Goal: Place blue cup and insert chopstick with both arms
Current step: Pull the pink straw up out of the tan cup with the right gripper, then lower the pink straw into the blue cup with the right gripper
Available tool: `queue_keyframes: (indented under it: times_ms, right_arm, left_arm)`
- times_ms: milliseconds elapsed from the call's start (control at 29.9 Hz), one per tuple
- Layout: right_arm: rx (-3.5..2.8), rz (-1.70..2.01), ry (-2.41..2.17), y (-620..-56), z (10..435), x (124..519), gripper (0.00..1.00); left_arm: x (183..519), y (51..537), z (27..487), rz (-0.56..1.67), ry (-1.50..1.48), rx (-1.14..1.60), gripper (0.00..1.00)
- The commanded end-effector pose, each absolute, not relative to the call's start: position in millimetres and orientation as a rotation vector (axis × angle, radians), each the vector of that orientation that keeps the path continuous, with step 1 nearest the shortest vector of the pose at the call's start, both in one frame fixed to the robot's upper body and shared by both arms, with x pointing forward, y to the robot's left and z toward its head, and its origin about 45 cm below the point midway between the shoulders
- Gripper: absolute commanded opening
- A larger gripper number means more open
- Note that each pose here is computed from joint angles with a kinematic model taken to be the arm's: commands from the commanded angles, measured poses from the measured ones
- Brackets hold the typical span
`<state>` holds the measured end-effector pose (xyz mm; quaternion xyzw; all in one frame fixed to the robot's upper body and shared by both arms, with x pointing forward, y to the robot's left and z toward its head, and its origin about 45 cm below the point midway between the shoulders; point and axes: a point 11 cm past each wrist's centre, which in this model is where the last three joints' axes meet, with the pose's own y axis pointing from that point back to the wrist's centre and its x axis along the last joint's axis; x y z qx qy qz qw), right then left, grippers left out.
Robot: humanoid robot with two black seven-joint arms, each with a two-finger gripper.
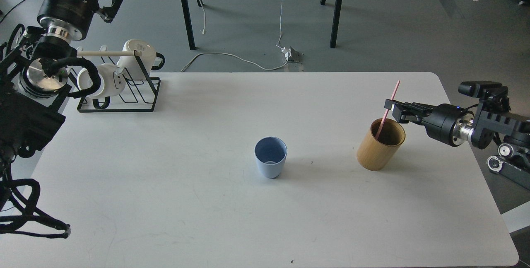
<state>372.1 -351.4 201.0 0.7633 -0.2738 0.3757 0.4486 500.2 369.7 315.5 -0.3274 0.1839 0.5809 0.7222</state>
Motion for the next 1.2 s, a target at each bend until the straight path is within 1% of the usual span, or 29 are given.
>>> queue_keyframes:
  times_ms: [0, 201, 368, 468, 535, 702, 769, 869, 1003, 1170]
  right_arm:
    - [1.863, 0.971, -0.67, -365, 228, 364, 0.0]
    - [1.812, 1.132, -0.677, -366, 300, 363, 0.0]
    - [1.75, 1.317, -0.731, -353, 373, 381, 0.0]
    - [1.758, 1.364, -0.733, -340, 397, 390, 0.0]
    - [1.822, 1.375, -0.705, -316, 390, 395, 0.0]
    - [2.03, 1.37, -0.614, -240, 349, 407, 0.0]
    - [2.12, 1.334, -0.587, -212, 329, 405, 0.0]
    - [2.203, 1.31, -0.554, -180, 313, 404, 0.0]
    - [2.256, 1.239, -0.495, -157, 278, 399, 0.0]
    - [2.257, 1.176, -0.464, -155, 250, 395, 0.0]
  left_arm:
    - [500, 371, 316, 1.284, 0.404, -0.726, 0.99]
    - [500, 371, 317, 1.283, 0.404, -0.721, 0.99]
    - [500, 371, 317, 1.284, 0.403, -0.721, 0.99]
    - [500, 372, 319, 1.284, 0.399, -0.722, 0.99]
    - [500, 378, 321, 1.292, 0.391, -0.716, 0.99]
    - [500, 379, 324, 1.292, 0.384, -0.709, 0.99]
    - [500, 379, 324, 1.292, 0.384, -0.709, 0.99]
    - [499, 380, 323, 1.295, 0.383, -0.707, 0.99]
    - [499, 381, 321, 1.297, 0.386, -0.707, 0.99]
    - [499, 383, 322, 1.301, 0.382, -0.708, 0.99]
